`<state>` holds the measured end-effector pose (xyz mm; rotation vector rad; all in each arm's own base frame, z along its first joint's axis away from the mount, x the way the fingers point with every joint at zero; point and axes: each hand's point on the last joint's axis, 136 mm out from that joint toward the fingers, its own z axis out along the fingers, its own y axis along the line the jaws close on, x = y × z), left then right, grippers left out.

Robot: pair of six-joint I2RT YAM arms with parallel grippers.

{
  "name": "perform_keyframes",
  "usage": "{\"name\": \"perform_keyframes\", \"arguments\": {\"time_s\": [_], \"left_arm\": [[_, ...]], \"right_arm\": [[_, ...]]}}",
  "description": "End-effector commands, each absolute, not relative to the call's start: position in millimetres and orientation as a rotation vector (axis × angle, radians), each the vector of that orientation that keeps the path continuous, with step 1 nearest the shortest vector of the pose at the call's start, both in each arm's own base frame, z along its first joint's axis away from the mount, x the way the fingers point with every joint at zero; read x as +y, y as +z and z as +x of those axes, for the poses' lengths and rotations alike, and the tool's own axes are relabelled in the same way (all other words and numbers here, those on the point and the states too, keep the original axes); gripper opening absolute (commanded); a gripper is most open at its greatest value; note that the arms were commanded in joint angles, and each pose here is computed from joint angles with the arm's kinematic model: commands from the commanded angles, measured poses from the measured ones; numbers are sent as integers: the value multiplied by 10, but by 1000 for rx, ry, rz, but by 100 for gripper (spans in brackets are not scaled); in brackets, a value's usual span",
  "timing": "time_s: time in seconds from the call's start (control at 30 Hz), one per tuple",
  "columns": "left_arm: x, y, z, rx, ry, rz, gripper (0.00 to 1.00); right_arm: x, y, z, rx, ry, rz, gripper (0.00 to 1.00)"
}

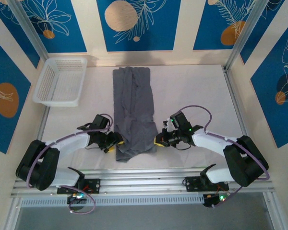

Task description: Fold the inside-out t-shirt

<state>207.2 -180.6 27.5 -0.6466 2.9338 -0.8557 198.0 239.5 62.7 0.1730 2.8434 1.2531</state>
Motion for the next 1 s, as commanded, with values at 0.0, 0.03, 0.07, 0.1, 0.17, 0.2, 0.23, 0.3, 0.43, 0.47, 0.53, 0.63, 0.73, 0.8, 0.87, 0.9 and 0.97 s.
{"name": "perform_keyframes", "arguments": {"time_s": [0.0, 0.03, 0.07, 0.1, 0.17, 0.2, 0.23, 0.3, 0.43, 0.47, 0.53, 0.63, 0.73, 0.8, 0.87, 0.9, 0.97], "left_arm": [[-2119, 468, 2281, 2840, -1047, -530, 48], [-2145, 496, 2292, 2837, -1056, -522, 43], [-2149, 514, 2287, 2841, -1039, -504, 39], [-2144, 517, 2279, 2850, -1018, -494, 35], [-2143, 510, 2259, 2860, -1011, -492, 32], [-2139, 494, 2249, 2863, -1007, -494, 32], [-2125, 462, 2230, 2870, -995, -499, 33], [-2113, 415, 2206, 2881, -985, -506, 38], [-2130, 370, 2183, 2887, -990, -500, 49], [-2150, 375, 2189, 2883, -1002, -490, 49], [-2230, 396, 2189, 2886, -1049, -447, 42], [-2343, 441, 2133, 2944, -1046, -317, 19], [-2252, 459, 2004, 3003, -897, -244, 0], [-2186, 478, 1919, 3010, -877, -258, 0], [-2143, 514, 1834, 3006, -893, -285, 0], [-2144, 536, 1784, 3004, -909, -285, 0], [-2152, 589, 1671, 3003, -923, -282, 0]], "right_arm": [[2396, 618, 1911, 2860, 1265, 171, 0], [2396, 623, 1915, 2859, 1263, 173, 0], [2390, 620, 1916, 2859, 1258, 176, 0], [2388, 616, 1914, 2861, 1256, 177, 0], [2385, 611, 1914, 2864, 1250, 177, 0], [2385, 607, 1911, 2866, 1250, 178, 0], [2384, 603, 1912, 2867, 1249, 178, 0], [2385, 596, 1913, 2870, 1248, 181, 0], [2382, 596, 1912, 2870, 1245, 185, 0], [2376, 593, 1920, 2869, 1239, 191, 0], [2371, 582, 1939, 2867, 1228, 201, 0], [2401, 615, 1984, 2848, 1243, 199, 0], [2384, 638, 1998, 2834, 1231, 209, 0], [2336, 675, 1965, 2811, 1225, 240, 0], [2285, 765, 1869, 2751, 1243, 251, 0], [2256, 804, 1803, 2738, 1238, 242, 0], [2131, 855, 1614, 2746, 1185, 256, 0]]}}
